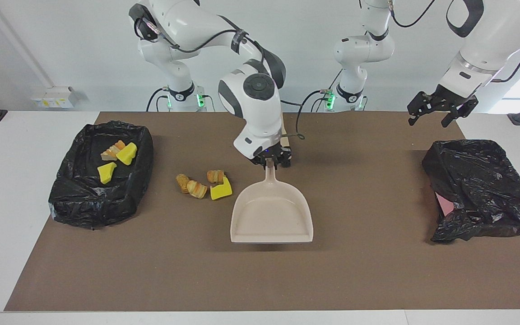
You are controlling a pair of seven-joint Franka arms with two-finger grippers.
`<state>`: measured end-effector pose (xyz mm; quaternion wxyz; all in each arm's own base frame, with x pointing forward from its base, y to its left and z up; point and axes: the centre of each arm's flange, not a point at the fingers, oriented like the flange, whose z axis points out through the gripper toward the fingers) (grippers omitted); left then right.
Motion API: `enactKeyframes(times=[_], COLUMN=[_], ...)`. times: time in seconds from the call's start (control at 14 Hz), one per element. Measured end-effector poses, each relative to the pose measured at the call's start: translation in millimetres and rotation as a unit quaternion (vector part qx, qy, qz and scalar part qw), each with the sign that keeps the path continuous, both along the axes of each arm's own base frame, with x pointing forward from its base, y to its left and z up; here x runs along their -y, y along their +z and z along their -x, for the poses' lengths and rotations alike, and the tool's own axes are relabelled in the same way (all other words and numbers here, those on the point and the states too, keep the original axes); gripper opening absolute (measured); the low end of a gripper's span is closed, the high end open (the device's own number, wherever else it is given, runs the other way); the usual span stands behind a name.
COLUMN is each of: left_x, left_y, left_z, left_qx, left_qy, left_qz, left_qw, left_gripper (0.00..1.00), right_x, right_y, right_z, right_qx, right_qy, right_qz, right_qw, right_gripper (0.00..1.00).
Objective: Sweep and dump trash in bin
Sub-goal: 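Bring the empty dustpan back to the table center with the right gripper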
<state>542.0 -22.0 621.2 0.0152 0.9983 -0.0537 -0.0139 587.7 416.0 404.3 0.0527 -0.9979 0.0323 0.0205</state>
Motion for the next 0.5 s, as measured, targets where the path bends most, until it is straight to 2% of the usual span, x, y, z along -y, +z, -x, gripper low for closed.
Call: enactKeyframes(times=[0.14, 0.29, 0.5], left_x=[-4.1, -5.0, -3.5], left_y=[2.0, 2.9, 3.4], left_z=[-0.2, 0.0, 0.8], left_qx=[0.002, 0.002, 0.001], left_qy=[0.003, 0.003, 0.002], left_qz=[0.001, 0.001, 0.001], left_qw=[1.000, 1.000, 1.000], left_gripper=[1.00, 1.00, 1.00], right_x=[-27.8, -46.2, -61.2], right_y=[-32.8, -64.5, -81.2], right_z=[-4.5, 3.6, 12.7], right_qx=[0.000, -0.009, -0.007], right_qy=[0.004, 0.017, 0.031], right_qz=[0.003, 0.006, 0.010], right_qw=[1.000, 1.000, 0.999], right_gripper=[0.32, 0.32, 0.32])
